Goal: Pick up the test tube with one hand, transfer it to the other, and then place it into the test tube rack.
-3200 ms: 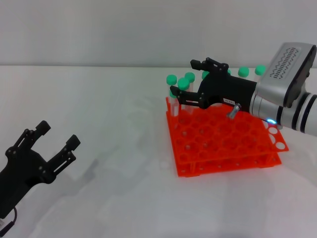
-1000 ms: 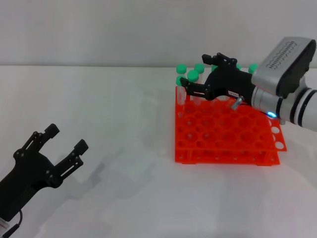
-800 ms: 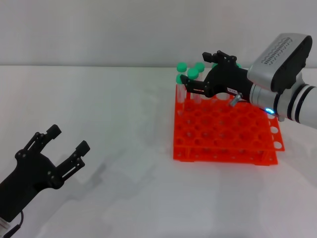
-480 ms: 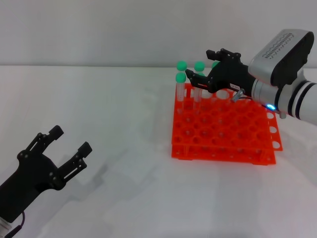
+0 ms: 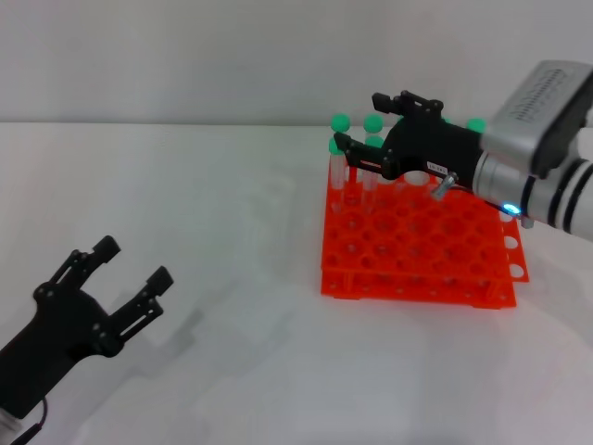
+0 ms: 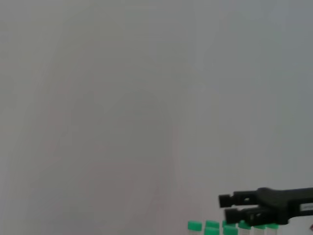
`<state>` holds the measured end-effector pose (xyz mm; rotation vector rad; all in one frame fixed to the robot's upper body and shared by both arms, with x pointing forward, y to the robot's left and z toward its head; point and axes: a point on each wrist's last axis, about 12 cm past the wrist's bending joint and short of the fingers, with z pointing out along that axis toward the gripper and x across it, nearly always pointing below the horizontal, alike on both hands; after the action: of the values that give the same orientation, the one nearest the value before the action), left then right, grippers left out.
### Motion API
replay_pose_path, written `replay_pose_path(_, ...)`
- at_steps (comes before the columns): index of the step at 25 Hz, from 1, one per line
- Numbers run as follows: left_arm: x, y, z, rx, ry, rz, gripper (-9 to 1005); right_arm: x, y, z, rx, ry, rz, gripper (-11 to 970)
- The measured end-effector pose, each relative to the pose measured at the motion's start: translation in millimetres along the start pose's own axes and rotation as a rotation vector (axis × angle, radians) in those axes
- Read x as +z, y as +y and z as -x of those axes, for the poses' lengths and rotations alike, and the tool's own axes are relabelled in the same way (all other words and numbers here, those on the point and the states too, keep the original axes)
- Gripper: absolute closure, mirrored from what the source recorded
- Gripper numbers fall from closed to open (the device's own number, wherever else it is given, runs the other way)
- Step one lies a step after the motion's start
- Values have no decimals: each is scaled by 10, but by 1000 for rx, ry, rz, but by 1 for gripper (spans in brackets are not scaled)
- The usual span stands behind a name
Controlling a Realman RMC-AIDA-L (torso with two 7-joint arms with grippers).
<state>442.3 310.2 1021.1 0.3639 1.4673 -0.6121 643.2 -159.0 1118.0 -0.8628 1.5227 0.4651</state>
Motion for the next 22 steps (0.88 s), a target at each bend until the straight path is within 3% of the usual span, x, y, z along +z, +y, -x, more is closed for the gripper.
replay_pose_path(6, -123, 78, 27, 26, -20, 81, 116, -366, -100, 21, 9, -87, -55, 190)
replay_pose_path(14, -289, 235, 122, 72, -103, 258, 116, -1366, -517, -282, 69, -152, -334, 190)
replay_pose_path(18, -359, 291, 163, 90, -144, 336, 116, -1829, -526, -478, 88, -182, -422, 190)
replay_pose_path(22, -442, 329, 191, 96, -179, 406, 116, -2154, -406, -658, 65, -208, -474, 190)
